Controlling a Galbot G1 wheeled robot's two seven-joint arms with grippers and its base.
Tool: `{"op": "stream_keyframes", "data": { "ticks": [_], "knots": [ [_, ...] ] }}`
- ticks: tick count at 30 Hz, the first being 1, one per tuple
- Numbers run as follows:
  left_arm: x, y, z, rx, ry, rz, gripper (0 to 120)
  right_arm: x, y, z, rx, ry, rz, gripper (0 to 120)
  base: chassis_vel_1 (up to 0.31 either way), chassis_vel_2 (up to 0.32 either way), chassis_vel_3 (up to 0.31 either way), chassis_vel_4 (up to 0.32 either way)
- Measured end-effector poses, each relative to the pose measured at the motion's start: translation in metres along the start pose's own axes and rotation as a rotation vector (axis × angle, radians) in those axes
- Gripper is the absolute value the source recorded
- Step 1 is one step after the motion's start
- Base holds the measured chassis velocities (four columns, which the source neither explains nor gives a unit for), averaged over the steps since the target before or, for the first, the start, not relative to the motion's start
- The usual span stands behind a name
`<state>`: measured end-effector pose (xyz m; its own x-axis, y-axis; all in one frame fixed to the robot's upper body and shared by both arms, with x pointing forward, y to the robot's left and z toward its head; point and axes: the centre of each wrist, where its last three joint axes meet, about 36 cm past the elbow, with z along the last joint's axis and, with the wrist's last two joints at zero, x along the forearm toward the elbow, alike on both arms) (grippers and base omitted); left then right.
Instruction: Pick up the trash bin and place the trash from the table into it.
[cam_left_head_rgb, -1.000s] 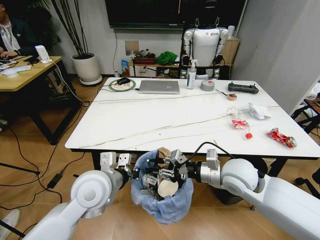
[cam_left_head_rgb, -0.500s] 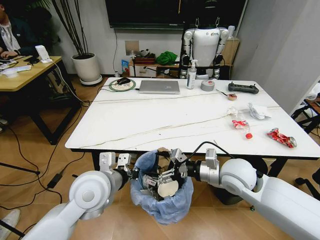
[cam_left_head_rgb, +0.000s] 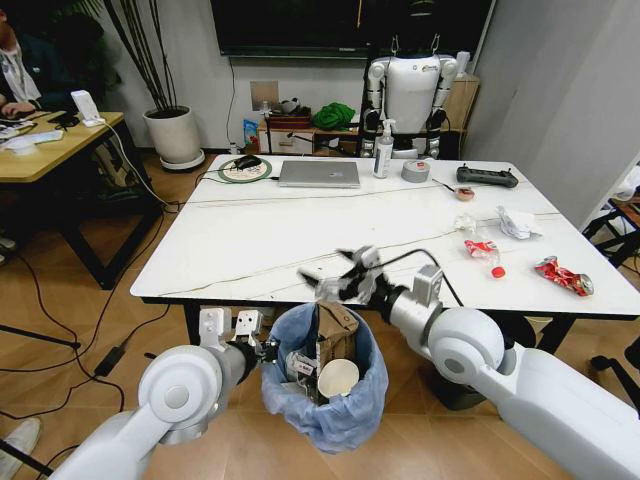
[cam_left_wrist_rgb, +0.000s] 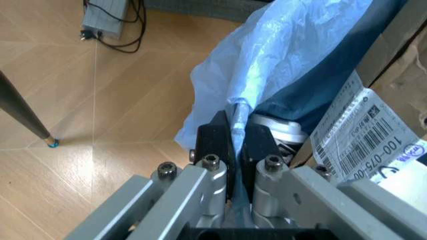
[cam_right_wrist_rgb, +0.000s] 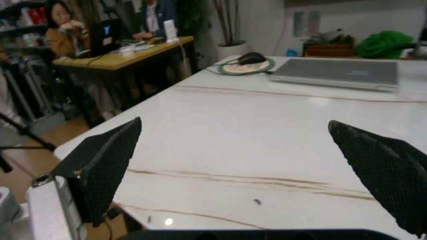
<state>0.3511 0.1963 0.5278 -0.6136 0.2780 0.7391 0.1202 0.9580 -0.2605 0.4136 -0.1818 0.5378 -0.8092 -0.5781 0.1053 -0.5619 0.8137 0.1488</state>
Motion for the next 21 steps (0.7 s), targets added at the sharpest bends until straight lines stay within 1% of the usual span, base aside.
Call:
{"op": "stream_keyframes", "data": {
  "ticks": [2, 3, 5, 7, 9, 10, 14, 19, 21],
  "knots": [
    [0.000, -0.001, 0.001, 0.000, -0.001, 0.001, 0, 0.006, -0.009, -0.002, -0.003, -0.023, 0.073, 100, 0.000, 0.000, 0.000, 0.000],
    [0.000, -0.001, 0.001, 0.000, -0.001, 0.001, 0, 0.006, -0.009, -0.002, -0.003, -0.023, 0.073, 100, 0.000, 0.000, 0.000, 0.000],
    [0.000, -0.001, 0.002, 0.000, 0.001, 0.002, 0, 0.017, -0.022, 0.005, 0.031, -0.039, 0.154, 100, 0.000, 0.000, 0.000, 0.000],
    [0.000, -0.002, 0.002, -0.001, 0.001, 0.002, 0, 0.021, -0.027, 0.008, 0.042, -0.040, 0.180, 100, 0.000, 0.000, 0.000, 0.000],
    [0.001, -0.001, 0.003, -0.008, 0.002, 0.000, 0, 0.035, -0.040, 0.015, 0.064, -0.049, 0.265, 100, 0.000, 0.000, 0.000, 0.000],
    [0.001, -0.001, 0.003, -0.008, 0.002, 0.000, 0, 0.035, -0.040, 0.015, 0.064, -0.049, 0.265, 100, 0.000, 0.000, 0.000, 0.000],
    [0.003, 0.000, 0.002, -0.014, 0.001, -0.004, 0, 0.059, -0.057, 0.028, 0.107, -0.079, 0.394, 100, 0.000, 0.000, 0.000, 0.000],
    [0.002, 0.000, 0.002, -0.015, 0.001, -0.005, 0, 0.076, -0.056, 0.038, 0.108, -0.081, 0.446, 100, 0.000, 0.000, 0.000, 0.000],
    [0.002, 0.000, 0.003, -0.014, 0.003, -0.003, 0, 0.091, -0.053, 0.046, 0.104, -0.072, 0.472, 100, 0.000, 0.000, 0.000, 0.000]
  ]
}}
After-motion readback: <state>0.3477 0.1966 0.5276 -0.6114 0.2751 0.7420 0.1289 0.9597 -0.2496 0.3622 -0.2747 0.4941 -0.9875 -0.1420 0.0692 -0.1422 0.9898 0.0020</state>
